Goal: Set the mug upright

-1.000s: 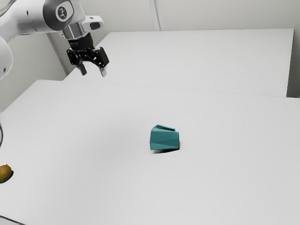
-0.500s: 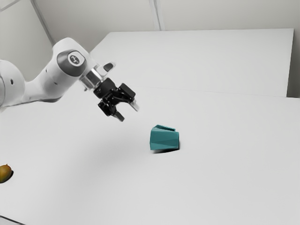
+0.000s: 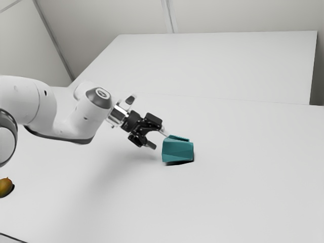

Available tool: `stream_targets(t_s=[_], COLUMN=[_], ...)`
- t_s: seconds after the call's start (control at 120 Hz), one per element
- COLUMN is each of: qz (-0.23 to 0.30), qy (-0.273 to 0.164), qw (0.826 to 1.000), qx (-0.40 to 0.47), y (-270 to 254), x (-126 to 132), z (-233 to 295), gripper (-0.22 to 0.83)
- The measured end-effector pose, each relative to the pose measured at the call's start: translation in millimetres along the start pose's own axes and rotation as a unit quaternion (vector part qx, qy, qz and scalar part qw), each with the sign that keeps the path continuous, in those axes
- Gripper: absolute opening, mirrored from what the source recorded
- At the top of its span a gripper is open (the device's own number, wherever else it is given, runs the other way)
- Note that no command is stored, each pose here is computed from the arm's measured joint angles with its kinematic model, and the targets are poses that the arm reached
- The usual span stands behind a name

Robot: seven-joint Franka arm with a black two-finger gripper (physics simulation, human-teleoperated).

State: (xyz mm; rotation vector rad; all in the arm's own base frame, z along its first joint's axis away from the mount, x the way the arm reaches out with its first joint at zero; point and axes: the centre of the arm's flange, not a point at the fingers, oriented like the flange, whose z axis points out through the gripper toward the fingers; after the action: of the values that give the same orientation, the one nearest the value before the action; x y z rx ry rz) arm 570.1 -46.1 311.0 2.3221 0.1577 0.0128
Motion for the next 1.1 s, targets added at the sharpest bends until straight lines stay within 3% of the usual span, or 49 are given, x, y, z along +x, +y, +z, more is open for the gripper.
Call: stream_targets(t_s=[0.383,0.558,0.675,0.85,1.1], qz=[0.007,0.027,0.047,0.070,0.109], qy=[0.003,0.004,0.009,0.012,0.026], qw=[0.996,0.994,0.992,0.991,0.987], qx=[-0.092,-0.109,-0.114,-0.117,-0.116], y=[-7,-4,4,10,33], x=[-2,-1,2,3,1], z=[38,40,35,31,9], gripper=[0.61,0.18,0.00,-0.11,-0.15])
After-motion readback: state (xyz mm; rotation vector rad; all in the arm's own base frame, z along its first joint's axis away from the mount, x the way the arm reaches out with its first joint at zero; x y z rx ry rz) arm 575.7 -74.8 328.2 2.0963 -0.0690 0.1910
